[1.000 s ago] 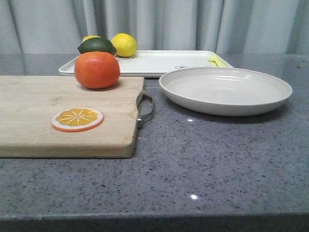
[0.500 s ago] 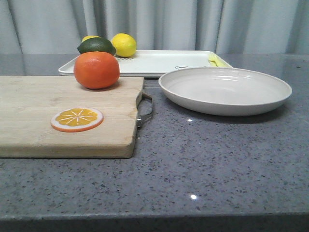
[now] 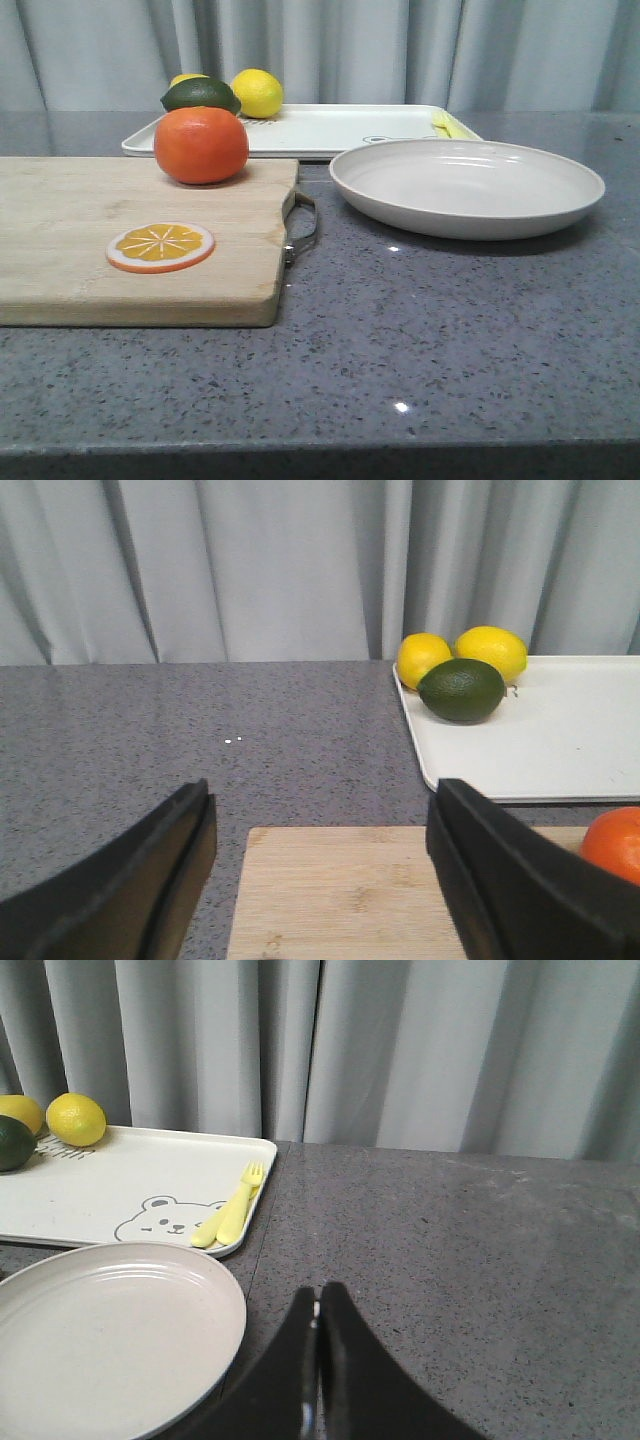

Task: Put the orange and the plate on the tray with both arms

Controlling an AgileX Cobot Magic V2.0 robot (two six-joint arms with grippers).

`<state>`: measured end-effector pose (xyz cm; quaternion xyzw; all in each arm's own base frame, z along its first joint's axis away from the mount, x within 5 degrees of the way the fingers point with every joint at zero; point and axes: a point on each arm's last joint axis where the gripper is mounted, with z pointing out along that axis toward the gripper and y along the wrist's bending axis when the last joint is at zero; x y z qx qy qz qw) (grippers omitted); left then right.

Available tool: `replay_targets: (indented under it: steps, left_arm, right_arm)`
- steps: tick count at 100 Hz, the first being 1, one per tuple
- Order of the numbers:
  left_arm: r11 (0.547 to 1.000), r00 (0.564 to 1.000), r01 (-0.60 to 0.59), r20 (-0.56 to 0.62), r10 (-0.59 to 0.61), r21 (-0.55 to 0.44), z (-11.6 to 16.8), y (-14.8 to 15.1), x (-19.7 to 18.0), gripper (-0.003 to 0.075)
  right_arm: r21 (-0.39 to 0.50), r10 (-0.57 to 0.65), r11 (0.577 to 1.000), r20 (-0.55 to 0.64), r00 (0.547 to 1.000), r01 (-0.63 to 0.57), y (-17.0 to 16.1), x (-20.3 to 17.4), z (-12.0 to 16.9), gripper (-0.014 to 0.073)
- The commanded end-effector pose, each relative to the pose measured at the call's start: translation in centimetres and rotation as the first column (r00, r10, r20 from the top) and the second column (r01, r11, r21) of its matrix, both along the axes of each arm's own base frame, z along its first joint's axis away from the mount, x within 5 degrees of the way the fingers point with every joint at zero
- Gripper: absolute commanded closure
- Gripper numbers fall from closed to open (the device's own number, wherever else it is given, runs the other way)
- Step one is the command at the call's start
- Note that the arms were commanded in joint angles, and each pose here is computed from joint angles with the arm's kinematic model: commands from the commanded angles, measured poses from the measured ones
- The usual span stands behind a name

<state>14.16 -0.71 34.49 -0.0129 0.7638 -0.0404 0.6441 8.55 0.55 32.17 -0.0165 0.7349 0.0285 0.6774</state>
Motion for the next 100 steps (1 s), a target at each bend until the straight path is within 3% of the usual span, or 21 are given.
replay_targets:
  steps: [1, 11, 39, 75, 100]
  left_arm:
    - [0.999, 0.997, 0.044, 0.060, -0.043, -0.014, 2.1, -0.8, 2.0, 0.0195]
    - [0.995, 0.995, 0.095, 0.022, -0.095, -0.018, 2.6, -2.0, 4.2, 0.0140]
    - [0.974, 0.955, 0.224, -0.188, -0.228, -0.040, 3.3, -6.8, 10.9, 0.0141]
    - [0.939, 0.827, 0.318, -0.445, -0.343, -0.134, 2.6, -13.3, 17.0, 0.0141]
    - [0.926, 0.731, 0.333, -0.572, -0.373, -0.178, 0.7, -15.4, 19.0, 0.0141]
  right_arm:
    - [-0.007, 0.001, 1.000, 0.089, 0.996, 0.000, 0.0, 0.1, 1.6, 0.0654]
    - [-0.007, 0.001, 1.000, 0.089, 0.996, 0.000, 0.0, 0.1, 1.6, 0.0654]
    - [-0.008, 0.001, 1.000, 0.080, 0.997, -0.001, 0.0, 0.1, 1.6, 0.0654]
    - [-0.011, 0.002, 1.000, 0.026, 1.000, -0.001, 0.0, 0.1, 1.1, 0.0654]
    - [-0.011, 0.002, 1.000, 0.026, 1.000, -0.001, 0.0, 0.1, 1.1, 0.0654]
